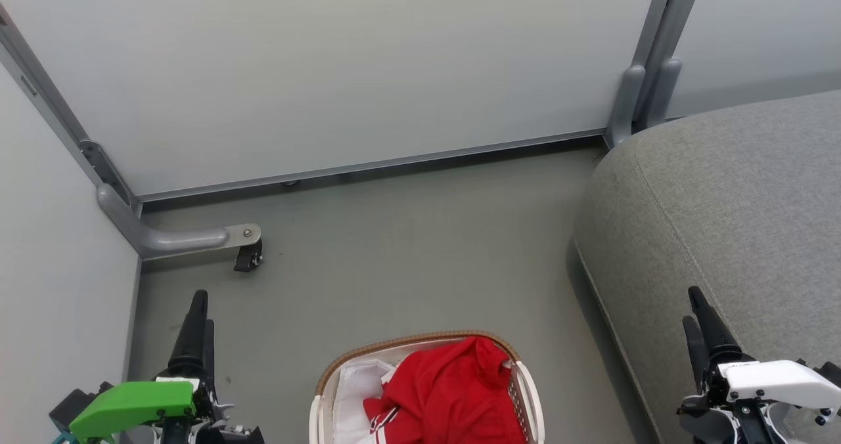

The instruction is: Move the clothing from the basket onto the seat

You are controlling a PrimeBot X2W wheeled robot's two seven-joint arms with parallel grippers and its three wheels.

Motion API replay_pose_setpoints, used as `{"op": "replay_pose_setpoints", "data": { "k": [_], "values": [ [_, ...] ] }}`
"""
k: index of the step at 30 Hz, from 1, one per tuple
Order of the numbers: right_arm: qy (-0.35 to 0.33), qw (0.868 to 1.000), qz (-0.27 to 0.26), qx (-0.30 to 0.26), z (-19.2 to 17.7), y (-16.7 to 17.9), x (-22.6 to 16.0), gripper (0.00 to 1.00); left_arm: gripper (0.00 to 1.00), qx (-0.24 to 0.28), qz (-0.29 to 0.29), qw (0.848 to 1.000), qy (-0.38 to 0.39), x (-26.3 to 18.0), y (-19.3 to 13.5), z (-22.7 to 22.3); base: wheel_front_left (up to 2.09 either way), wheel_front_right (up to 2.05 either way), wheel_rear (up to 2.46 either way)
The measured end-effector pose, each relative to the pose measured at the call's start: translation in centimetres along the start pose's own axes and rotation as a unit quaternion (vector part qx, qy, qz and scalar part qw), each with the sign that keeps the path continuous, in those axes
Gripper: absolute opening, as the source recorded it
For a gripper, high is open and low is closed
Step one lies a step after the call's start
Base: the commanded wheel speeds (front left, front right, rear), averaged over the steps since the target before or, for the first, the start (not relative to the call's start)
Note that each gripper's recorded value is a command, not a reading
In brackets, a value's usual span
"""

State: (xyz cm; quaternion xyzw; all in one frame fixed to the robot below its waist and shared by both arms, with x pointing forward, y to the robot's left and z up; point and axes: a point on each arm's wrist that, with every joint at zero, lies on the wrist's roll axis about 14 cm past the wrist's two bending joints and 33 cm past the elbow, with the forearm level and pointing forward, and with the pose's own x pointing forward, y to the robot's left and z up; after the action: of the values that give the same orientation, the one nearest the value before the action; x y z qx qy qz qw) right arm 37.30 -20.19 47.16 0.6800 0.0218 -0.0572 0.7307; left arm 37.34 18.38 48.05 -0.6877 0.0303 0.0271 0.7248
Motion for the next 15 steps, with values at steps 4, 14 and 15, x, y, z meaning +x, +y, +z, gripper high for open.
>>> {"op": "replay_pose_setpoints", "data": {
  "k": [4, 14, 15],
  "values": [
    [-0.01, 0.999, 0.001, -0.035, 0.5, 0.1, 0.0, 1.0, 1.0, 0.023, -0.007, 1.0, -0.003, 0.0, -0.5, -0.1, 0.0, 0.0, 0.0],
    [-0.026, 0.989, 0.019, -0.146, 1.2, 1.5, 0.0, 1.0, 1.0, 0.12, -0.032, 0.992, -0.006, 0.0, -2.1, -0.4, 0.0, 0.0, 0.0],
    [-0.027, 0.986, 0.023, -0.162, 1.2, 1.7, 0.0, 1.0, 1.0, 0.131, -0.034, 0.991, -0.005, 0.0, -2.3, -0.5, 0.0, 0.0, 0.0]
  ]
}}
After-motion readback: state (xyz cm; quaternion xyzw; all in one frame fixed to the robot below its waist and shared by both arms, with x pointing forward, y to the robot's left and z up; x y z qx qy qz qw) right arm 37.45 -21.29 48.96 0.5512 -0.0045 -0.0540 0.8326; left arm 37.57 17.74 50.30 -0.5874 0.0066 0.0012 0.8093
